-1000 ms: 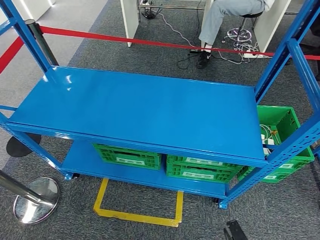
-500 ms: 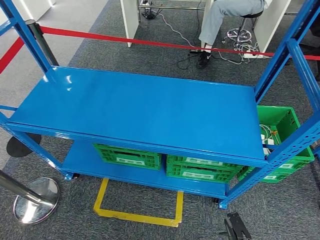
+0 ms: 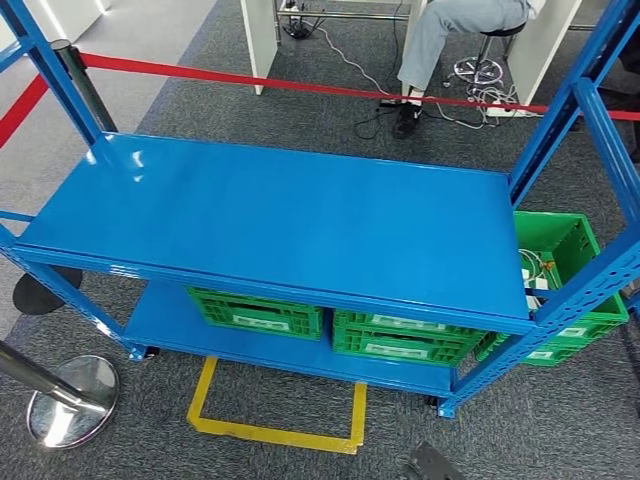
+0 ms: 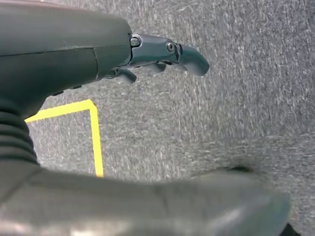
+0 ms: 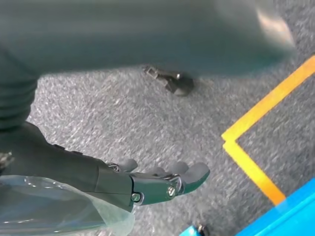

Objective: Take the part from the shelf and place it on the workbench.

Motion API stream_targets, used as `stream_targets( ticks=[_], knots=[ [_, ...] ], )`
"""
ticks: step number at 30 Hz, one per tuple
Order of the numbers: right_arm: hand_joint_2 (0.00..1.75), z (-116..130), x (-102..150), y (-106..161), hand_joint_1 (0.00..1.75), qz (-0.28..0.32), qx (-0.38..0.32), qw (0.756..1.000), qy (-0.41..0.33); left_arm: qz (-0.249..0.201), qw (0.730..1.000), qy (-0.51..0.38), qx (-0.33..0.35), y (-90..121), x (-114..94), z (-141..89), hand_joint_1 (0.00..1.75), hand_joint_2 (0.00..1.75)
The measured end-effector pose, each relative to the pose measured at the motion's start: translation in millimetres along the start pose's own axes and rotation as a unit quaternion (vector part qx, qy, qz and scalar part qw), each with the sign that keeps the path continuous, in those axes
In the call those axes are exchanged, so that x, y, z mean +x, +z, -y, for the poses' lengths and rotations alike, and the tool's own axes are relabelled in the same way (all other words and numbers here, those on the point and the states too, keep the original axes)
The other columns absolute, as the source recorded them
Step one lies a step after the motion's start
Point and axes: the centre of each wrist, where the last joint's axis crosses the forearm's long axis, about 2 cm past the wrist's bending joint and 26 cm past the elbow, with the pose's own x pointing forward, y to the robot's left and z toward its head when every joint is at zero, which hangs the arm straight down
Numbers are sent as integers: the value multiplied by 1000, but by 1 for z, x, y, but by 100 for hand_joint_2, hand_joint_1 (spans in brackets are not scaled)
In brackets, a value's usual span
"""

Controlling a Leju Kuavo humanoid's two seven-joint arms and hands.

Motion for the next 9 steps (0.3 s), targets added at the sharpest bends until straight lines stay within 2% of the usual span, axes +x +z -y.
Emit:
stream_targets(
  ticks=[9],
  knots=[
    [0, -13, 0, 1, 0, -5, -1, 1000, -17, 3, 998, 40, 40, 19, 5, 12, 0, 0]
  ],
)
